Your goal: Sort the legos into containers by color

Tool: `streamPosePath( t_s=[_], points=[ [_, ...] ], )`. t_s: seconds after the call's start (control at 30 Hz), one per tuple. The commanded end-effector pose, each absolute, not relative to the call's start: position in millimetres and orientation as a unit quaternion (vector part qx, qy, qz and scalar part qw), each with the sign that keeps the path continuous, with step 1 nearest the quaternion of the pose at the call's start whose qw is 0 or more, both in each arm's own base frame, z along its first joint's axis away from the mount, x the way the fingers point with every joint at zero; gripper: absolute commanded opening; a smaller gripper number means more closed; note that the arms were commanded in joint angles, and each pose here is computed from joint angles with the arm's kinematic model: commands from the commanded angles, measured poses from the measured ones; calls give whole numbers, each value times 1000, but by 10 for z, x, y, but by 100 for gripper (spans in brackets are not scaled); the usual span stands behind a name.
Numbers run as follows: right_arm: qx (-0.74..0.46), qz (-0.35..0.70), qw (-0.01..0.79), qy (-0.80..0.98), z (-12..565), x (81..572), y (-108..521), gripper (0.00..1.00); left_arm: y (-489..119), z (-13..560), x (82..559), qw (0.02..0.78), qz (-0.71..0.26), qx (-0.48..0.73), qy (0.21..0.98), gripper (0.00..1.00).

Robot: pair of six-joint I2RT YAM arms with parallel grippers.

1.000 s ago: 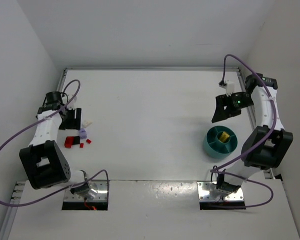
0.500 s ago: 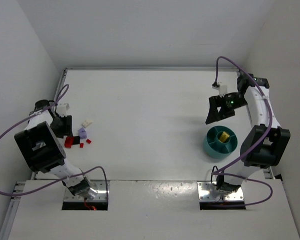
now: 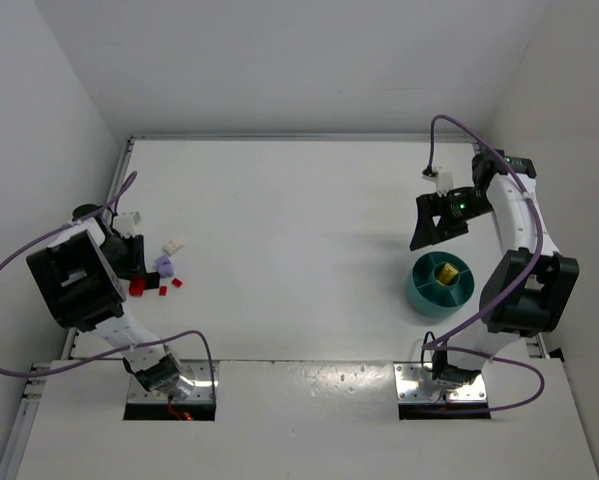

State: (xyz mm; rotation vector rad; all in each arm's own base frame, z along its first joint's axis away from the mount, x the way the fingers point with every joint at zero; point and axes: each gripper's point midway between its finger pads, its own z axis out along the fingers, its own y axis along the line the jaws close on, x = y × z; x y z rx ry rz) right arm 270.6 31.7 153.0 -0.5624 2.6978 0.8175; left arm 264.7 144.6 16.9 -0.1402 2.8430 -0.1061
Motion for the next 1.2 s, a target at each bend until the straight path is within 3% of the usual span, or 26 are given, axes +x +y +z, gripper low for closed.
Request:
streamPosePath(
  t_s=[0.0,0.2,0.3,0.5,0.63,0.83,0.9,1.03,1.17],
  points=[
    [-202,283,149,926,1599,2717,387,81,1534,210,2749,166,-39,-51,984,45],
    [-201,304,154,918,1619,2721,484,81,1455,145,2687,161,-54,-41,985,27],
    [-191,352,147,904,1625,2601,749,80,1352,287,2760,192,-78,-21,978,21],
    [-214,426,169,863,1885,2533,1296,76,1037,1111,3060,313,-137,27,940,8],
    [-247,398,258,845,2177,2679,1473,76,821,1751,3211,384,-160,10,909,0],
    [-279,387,318,819,2436,2863,1701,71,568,2616,3335,480,-228,-76,844,3],
    [-278,358,391,801,2611,2972,1710,71,583,2744,3412,484,-239,-146,829,3],
    [-285,364,502,731,2963,2997,1935,73,431,2777,3456,443,-313,-218,811,6],
    [-272,398,506,715,2949,3086,2326,73,206,2648,3508,371,-397,-280,791,6]
  ],
)
